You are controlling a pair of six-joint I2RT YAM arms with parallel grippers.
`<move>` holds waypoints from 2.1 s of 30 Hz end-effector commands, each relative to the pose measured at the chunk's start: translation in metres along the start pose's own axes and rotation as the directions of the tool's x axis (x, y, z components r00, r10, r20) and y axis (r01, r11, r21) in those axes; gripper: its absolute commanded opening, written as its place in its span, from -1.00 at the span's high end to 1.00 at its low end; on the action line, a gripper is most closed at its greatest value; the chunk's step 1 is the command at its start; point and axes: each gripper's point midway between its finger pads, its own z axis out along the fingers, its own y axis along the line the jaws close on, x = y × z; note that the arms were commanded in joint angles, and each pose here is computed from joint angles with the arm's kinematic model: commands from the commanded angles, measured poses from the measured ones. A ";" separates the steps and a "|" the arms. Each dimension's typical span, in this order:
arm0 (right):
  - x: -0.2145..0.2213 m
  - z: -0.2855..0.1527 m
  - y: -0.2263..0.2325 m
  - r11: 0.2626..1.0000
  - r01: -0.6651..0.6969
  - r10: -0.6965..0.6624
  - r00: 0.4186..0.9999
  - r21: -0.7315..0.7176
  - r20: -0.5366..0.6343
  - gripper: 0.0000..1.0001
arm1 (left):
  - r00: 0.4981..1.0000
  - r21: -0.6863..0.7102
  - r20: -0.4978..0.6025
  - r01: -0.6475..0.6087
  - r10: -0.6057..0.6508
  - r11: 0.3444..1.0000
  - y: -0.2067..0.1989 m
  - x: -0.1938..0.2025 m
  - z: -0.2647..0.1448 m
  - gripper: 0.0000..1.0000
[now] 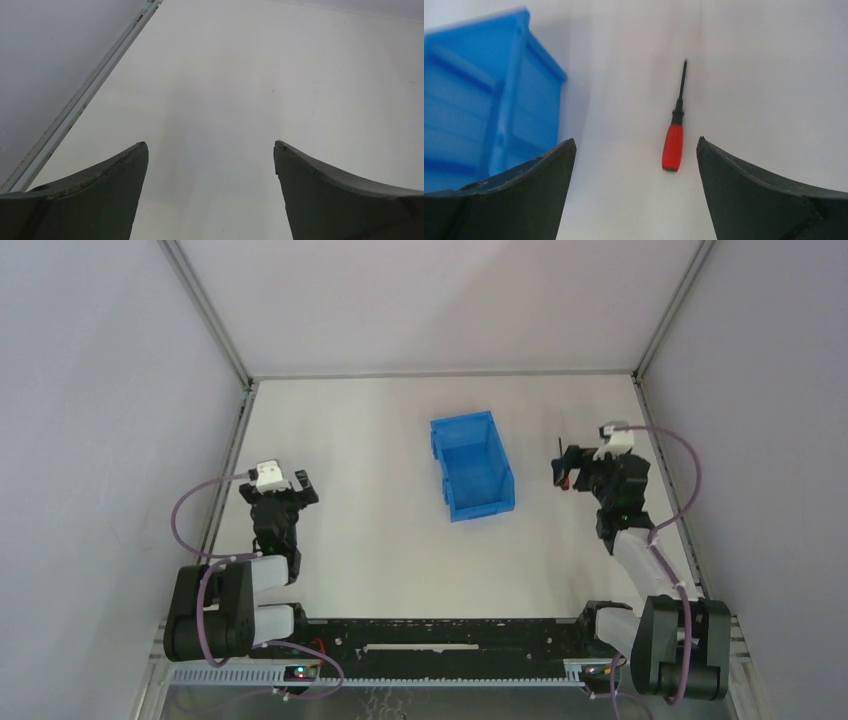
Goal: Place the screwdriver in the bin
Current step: Pick up the screwdriver from the center of the board.
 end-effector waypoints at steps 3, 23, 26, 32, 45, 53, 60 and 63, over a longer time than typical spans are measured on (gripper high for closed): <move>-0.033 -0.013 -0.003 0.981 -0.149 0.168 0.974 0.128 -0.151 -0.92 | 0.997 -0.007 0.082 -0.002 0.002 1.000 -0.001 -0.028 0.008 -1.00; -0.030 0.015 -0.023 0.934 0.018 0.193 0.815 0.358 -0.546 -0.99 | 0.997 -0.006 0.083 -0.002 0.002 1.000 -0.002 -0.029 0.008 -1.00; -0.017 0.025 -0.028 0.931 0.034 0.198 0.788 0.363 -0.583 -0.99 | 0.997 -0.005 0.082 -0.002 0.002 1.000 -0.002 -0.028 0.008 -1.00; 0.006 0.045 -0.033 0.935 0.051 0.199 0.742 0.350 -0.641 -0.99 | 0.997 -0.007 0.082 -0.002 0.002 1.000 -0.001 -0.028 0.008 -1.00; 0.045 0.063 -0.040 0.937 0.075 0.215 0.643 0.340 -0.735 -0.98 | 0.997 -0.007 0.082 -0.002 0.002 1.000 -0.001 -0.028 0.008 -1.00; 0.067 0.068 -0.043 0.937 0.084 0.223 0.601 0.338 -0.768 -0.96 | 0.997 -0.007 0.081 -0.002 0.002 1.000 -0.001 -0.028 0.008 -1.00; 0.085 0.072 -0.047 0.934 0.095 0.231 0.572 0.344 -0.787 -0.92 | 0.997 -0.008 0.082 -0.002 0.002 1.000 -0.001 -0.028 0.008 -1.00; 0.091 0.073 -0.050 0.931 0.104 0.234 0.564 0.349 -0.792 -0.86 | 0.997 -0.007 0.083 -0.002 0.002 1.000 -0.001 -0.029 0.008 -1.00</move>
